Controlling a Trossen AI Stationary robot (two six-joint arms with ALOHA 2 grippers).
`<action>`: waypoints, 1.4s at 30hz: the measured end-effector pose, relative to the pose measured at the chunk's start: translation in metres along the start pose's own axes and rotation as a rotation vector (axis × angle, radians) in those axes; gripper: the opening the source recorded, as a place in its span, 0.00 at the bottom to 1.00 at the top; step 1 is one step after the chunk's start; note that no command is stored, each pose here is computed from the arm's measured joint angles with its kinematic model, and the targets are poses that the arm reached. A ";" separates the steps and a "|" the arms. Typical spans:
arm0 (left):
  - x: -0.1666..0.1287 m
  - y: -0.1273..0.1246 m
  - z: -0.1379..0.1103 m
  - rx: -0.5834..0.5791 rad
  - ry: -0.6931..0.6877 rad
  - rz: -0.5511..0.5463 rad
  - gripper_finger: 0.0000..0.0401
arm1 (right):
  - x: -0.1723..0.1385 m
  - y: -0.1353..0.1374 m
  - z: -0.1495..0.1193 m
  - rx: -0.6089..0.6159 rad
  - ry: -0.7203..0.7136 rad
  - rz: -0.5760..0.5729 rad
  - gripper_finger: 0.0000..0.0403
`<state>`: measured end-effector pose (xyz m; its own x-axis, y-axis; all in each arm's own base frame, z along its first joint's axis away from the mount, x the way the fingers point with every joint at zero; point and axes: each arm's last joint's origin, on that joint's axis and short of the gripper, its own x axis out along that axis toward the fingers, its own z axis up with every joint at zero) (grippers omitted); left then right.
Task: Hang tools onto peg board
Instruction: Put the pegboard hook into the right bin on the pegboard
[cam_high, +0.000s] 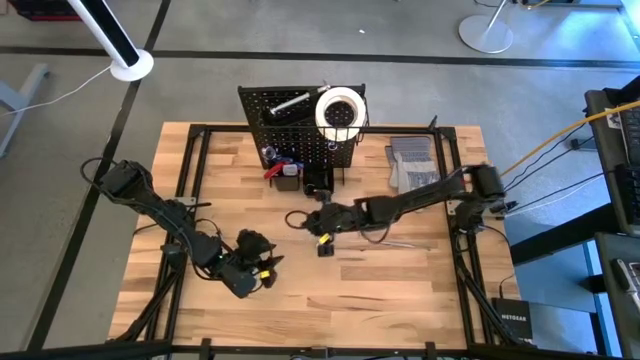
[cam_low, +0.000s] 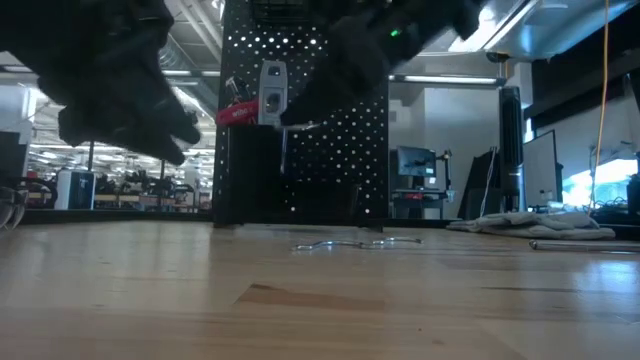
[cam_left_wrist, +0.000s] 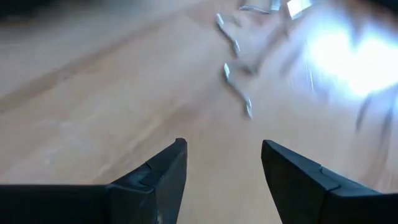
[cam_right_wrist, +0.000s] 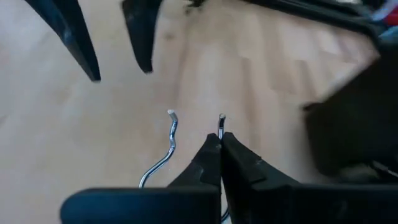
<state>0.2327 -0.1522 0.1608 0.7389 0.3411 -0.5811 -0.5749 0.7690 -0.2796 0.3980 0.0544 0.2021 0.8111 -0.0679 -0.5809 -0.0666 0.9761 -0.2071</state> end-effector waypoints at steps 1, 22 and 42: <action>0.000 0.000 0.001 -0.038 -0.031 0.011 0.48 | -0.008 -0.004 0.000 -0.008 0.004 -0.025 0.01; 0.017 -0.001 -0.012 0.017 -0.204 0.100 0.48 | -0.008 -0.118 -0.074 0.377 -0.226 -0.346 0.01; 0.015 -0.005 -0.012 0.073 -0.177 0.065 0.48 | -0.053 -0.094 -0.062 0.303 0.219 -0.105 0.45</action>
<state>0.2421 -0.1577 0.1441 0.7550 0.4762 -0.4508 -0.6013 0.7770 -0.1862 0.3258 -0.0468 0.2038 0.6591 -0.1813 -0.7299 0.2113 0.9761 -0.0516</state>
